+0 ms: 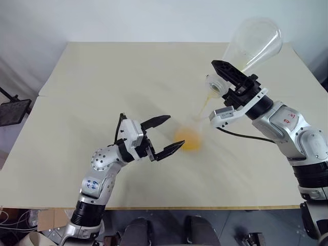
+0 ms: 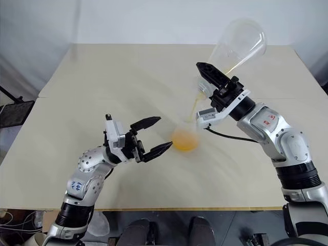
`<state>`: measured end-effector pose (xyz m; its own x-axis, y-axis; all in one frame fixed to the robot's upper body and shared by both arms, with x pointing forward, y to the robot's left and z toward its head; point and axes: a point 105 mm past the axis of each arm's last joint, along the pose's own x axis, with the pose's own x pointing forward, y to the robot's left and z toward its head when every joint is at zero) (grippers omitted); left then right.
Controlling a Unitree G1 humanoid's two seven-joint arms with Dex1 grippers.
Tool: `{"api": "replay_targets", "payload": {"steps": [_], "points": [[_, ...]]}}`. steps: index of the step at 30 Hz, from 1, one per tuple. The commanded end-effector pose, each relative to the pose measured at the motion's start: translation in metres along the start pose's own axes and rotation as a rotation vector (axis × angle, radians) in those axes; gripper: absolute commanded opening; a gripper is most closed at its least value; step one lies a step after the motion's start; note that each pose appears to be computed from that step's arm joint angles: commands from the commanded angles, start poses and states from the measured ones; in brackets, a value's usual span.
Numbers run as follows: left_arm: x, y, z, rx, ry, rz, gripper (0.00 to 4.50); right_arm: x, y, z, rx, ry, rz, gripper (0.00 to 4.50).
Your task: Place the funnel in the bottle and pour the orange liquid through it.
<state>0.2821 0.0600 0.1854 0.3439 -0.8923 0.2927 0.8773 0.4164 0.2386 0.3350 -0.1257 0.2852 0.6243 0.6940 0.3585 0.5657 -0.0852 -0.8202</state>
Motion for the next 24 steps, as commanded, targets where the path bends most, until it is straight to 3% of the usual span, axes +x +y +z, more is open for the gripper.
{"api": "replay_targets", "payload": {"steps": [1,8,17,24], "points": [[0.003,-0.002,0.009,0.037,-0.029,-0.008,4.5,0.001,-0.019,-0.009,-0.046,0.019,-0.062,2.48],[0.002,-0.002,0.009,0.038,-0.027,-0.007,4.5,0.002,-0.016,-0.007,-0.027,0.016,-0.052,2.48],[0.0,-0.002,0.008,0.035,-0.02,-0.007,4.5,-0.005,-0.008,-0.002,0.158,0.007,-0.005,2.48],[-0.002,-0.001,0.009,0.038,-0.01,-0.015,4.5,-0.016,0.002,-0.007,0.692,0.083,0.059,2.48]]}}
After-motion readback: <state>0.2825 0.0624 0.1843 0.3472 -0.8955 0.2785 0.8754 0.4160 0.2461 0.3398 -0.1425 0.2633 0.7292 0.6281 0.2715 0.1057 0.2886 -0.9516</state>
